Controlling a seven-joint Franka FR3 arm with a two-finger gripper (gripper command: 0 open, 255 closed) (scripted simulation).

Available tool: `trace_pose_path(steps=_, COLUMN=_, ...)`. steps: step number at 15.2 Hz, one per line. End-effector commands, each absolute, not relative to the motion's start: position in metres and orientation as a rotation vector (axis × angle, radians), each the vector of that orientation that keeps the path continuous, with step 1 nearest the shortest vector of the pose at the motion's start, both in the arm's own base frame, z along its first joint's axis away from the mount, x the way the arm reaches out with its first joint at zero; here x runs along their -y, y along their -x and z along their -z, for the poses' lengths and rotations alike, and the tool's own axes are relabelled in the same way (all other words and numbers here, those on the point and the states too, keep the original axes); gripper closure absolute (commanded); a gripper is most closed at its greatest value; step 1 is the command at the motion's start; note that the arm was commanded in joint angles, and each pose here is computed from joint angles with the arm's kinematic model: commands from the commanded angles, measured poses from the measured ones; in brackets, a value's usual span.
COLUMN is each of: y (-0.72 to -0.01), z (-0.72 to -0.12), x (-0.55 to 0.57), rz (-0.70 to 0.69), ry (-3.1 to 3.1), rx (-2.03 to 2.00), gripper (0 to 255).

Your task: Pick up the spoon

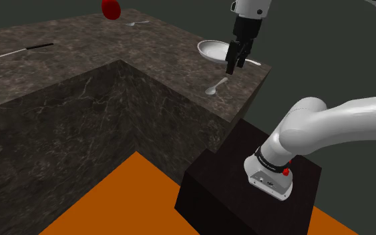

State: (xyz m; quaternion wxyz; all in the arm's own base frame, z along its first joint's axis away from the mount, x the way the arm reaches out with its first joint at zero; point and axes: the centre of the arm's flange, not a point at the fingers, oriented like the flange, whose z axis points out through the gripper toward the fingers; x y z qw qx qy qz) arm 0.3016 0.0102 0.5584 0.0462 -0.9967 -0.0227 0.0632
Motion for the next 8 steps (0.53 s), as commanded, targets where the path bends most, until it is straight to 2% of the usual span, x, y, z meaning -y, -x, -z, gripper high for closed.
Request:
trace_pose_path(steps=1, y=-0.302, z=-0.558, x=-0.01, rz=-0.193, ry=3.042, rx=0.069, gripper=0)
trace_pose_path(steps=8, y=-0.329, z=-0.489, x=-0.021, rz=0.114, ry=3.135, rx=0.063, gripper=0)
